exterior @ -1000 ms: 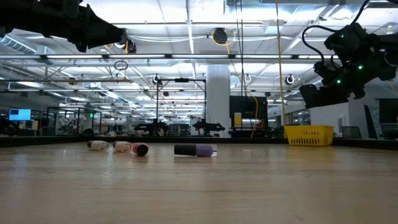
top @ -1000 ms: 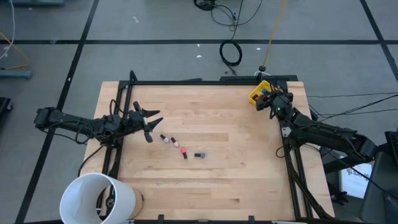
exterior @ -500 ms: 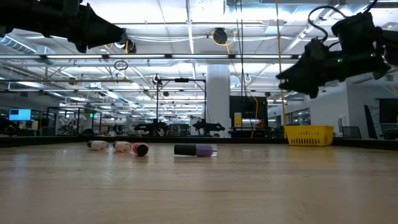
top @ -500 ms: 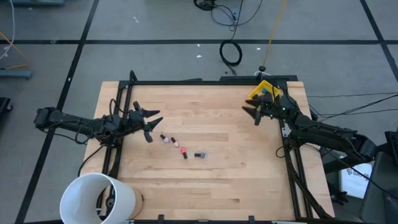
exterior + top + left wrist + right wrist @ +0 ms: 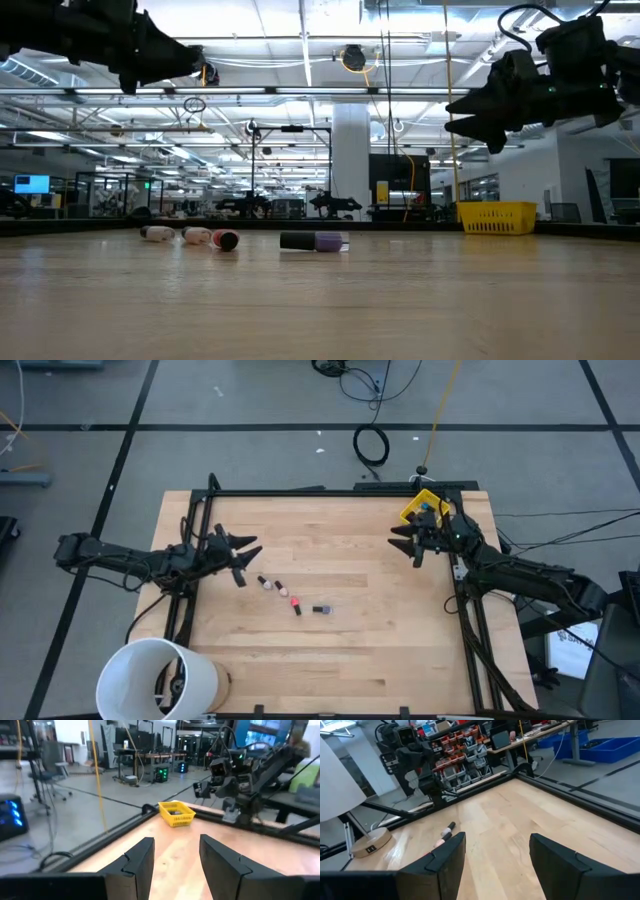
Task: Pick & Place Nail Polish
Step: Put the white nail polish bottle into the yellow bin
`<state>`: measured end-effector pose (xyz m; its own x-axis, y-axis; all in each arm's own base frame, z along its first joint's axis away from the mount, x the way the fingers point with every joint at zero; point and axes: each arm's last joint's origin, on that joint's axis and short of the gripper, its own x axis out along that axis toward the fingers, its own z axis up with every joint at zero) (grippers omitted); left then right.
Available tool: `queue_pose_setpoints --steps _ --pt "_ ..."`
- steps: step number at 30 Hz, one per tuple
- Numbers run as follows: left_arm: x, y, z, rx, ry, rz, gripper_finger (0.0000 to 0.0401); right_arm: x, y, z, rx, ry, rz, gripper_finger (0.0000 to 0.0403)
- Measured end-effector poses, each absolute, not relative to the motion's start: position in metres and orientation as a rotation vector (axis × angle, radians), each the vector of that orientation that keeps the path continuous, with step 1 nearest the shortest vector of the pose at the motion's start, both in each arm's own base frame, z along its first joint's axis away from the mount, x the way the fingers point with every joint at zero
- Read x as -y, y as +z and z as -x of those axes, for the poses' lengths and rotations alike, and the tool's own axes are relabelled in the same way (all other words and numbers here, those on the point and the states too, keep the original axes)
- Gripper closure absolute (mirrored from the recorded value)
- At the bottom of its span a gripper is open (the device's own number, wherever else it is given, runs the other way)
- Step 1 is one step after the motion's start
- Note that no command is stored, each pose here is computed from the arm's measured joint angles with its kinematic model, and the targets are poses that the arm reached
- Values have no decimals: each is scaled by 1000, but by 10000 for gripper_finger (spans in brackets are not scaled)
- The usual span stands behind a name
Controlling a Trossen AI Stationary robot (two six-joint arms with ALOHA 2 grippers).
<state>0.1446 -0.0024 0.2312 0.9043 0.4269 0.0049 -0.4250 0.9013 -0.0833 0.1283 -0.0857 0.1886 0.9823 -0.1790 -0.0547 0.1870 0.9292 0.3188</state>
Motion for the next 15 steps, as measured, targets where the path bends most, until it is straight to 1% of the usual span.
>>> queue_pose_setpoints --steps 3,7,10,15 --pt "4 230 -148 18 385 112 249 86 189 -128 -25 -189 -322 195" --pt "6 219 -156 -76 343 23 249 86 189 -128 -26 -189 -309 195" --pt "7 205 -167 -280 328 -70 249 86 189 -128 -24 -189 -308 195" --pt "8 177 -185 -698 156 -82 249 86 189 -128 -22 -189 -307 195"
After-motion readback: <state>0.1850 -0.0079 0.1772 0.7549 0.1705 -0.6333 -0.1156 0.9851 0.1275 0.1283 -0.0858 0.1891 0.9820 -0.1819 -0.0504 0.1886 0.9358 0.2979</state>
